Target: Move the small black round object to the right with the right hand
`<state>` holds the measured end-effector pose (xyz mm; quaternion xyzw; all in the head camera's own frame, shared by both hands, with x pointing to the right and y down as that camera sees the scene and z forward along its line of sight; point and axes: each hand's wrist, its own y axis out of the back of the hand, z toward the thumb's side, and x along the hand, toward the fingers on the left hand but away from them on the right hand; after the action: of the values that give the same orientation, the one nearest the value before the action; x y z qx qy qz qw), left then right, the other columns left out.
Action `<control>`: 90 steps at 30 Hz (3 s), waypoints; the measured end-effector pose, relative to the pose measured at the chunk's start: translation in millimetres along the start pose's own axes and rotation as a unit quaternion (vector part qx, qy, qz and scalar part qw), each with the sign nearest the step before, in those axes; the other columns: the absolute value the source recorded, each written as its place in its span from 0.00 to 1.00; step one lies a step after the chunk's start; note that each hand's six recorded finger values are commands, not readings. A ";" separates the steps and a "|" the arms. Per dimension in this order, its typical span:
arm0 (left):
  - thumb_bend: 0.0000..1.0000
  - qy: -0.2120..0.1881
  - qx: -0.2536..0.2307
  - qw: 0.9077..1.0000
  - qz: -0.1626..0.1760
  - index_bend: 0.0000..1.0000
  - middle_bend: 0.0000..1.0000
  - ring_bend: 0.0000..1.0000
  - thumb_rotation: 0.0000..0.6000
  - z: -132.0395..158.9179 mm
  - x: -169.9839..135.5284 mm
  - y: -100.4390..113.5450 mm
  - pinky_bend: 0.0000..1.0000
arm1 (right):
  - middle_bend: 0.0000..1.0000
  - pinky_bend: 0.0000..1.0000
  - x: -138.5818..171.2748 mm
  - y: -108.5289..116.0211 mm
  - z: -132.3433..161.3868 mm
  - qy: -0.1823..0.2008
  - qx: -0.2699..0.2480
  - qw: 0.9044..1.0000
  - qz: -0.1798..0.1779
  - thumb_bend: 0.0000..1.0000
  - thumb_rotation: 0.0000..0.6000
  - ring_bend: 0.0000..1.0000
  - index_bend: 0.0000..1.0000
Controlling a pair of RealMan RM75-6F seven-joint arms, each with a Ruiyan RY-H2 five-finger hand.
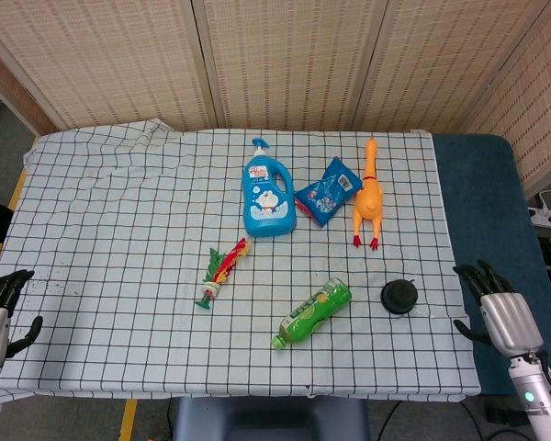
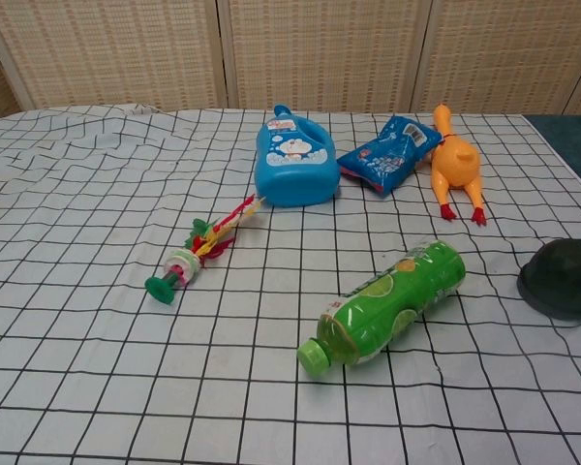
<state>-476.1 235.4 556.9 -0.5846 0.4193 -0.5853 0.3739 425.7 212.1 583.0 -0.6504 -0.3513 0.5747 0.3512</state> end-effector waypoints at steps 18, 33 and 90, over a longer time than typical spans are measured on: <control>0.37 -0.033 -0.005 0.999 -0.012 0.14 0.13 0.13 1.00 11.4 6.9 -5.8 0.33 | 0.09 0.20 16.4 0.4 -0.2 -0.025 0.041 0.999 -0.017 0.09 1.00 0.00 0.07; 0.37 -0.015 -0.008 1.000 -0.009 0.14 0.14 0.13 1.00 7.2 2.9 -1.4 0.33 | 0.09 0.14 -14.6 -40.3 -17.5 -0.010 0.004 0.998 0.054 0.07 1.00 0.00 0.04; 0.37 -0.006 -0.009 1.000 -0.021 0.15 0.14 0.13 1.00 1.7 3.4 -4.8 0.33 | 0.11 0.16 -81.4 -94.2 39.8 0.034 -0.021 0.989 0.143 0.06 1.00 0.00 0.01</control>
<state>-474.2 233.9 562.5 -0.6004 0.4097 -0.5856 0.3587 373.5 191.9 701.1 -0.7200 -0.2546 0.5893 0.2637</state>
